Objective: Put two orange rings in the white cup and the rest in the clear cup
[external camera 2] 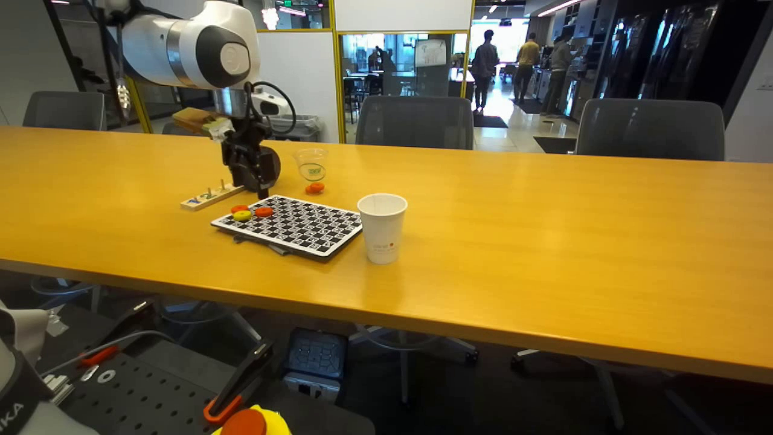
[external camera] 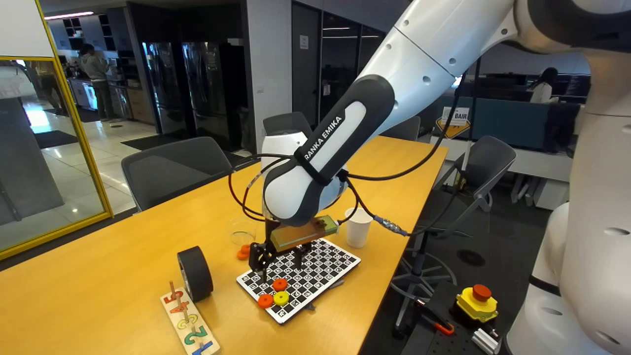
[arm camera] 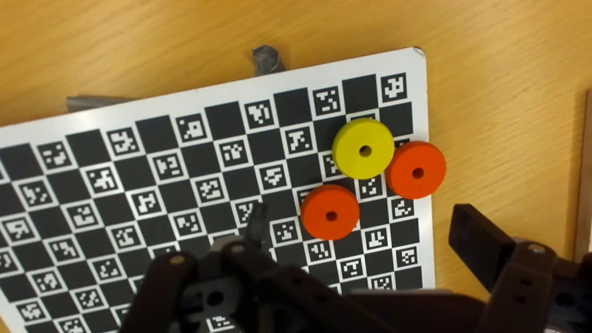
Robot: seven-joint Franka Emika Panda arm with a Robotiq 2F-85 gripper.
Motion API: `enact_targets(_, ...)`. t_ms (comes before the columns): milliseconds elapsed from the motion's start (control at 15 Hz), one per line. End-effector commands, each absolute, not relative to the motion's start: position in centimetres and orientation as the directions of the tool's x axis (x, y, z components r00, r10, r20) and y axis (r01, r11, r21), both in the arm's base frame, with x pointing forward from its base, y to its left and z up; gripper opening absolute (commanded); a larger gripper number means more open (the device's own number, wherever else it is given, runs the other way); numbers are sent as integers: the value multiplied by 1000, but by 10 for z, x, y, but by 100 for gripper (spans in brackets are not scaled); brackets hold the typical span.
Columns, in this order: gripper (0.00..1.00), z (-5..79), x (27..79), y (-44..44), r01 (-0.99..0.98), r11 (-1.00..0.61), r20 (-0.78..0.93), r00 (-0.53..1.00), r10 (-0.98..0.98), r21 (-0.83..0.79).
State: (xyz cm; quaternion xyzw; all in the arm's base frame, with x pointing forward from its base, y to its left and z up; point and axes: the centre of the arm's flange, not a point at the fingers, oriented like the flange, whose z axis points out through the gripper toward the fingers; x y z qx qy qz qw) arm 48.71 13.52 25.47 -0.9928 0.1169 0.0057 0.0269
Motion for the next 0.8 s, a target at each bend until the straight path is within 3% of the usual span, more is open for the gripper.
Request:
enact_targets(0,100,242,484,139,-361,-926,-15,932,-361,-111)
enact_targets(733,100,216,496,132,-520,-852,-36,854,-519,-61)
